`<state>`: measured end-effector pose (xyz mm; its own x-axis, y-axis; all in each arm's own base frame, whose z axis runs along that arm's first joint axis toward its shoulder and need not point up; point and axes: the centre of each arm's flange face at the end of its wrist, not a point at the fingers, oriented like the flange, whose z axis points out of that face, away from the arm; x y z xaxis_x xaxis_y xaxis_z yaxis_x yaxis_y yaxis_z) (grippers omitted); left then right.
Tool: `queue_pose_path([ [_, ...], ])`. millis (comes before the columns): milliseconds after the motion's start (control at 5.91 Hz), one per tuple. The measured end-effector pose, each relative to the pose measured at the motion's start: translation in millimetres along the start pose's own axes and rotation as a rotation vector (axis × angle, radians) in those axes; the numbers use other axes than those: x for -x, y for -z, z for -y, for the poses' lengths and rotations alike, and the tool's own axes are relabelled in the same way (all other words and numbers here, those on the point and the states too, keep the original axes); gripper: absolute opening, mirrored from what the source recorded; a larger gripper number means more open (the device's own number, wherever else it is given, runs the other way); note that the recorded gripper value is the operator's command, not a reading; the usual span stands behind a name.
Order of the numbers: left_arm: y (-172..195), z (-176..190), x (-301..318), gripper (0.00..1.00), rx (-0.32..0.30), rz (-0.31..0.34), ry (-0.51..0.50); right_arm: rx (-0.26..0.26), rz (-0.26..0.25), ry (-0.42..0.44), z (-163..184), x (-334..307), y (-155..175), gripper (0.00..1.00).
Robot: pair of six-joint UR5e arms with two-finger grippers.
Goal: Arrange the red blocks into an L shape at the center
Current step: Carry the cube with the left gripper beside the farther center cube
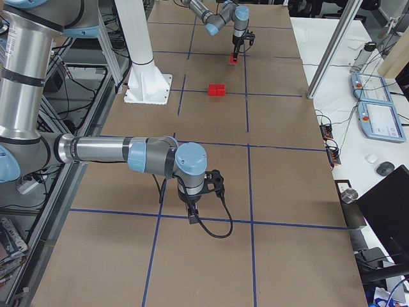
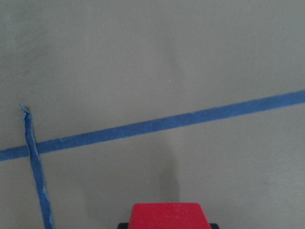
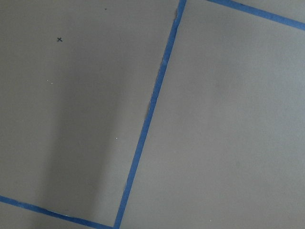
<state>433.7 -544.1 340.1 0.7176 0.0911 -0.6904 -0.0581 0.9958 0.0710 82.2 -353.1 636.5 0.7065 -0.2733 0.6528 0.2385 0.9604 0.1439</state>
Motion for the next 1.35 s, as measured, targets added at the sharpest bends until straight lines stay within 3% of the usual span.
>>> queue_pose_path([
  [338, 47.9, -19.1, -18.6, 0.22, -0.011, -0.008, 0.282, -0.001, 0.000, 0.001, 0.1, 0.1, 0.2, 1.00],
  [676, 74.7, -32.2, -51.8, 0.22, -0.036, -0.040, 0.686, -0.001, 0.001, 0.000, 0.1, 0.3, 0.2, 1.00],
  [1184, 69.1, -48.4, -117.2, 0.22, -0.064, -0.083, 1.342, 0.000, 0.000, 0.000, -0.7, -0.3, -0.3, 1.00],
  [1353, 62.2, -46.0, -138.3, 0.22, -0.051, -0.081, 1.481, 0.000, 0.000, 0.001, -0.7, -0.2, -0.3, 1.00],
])
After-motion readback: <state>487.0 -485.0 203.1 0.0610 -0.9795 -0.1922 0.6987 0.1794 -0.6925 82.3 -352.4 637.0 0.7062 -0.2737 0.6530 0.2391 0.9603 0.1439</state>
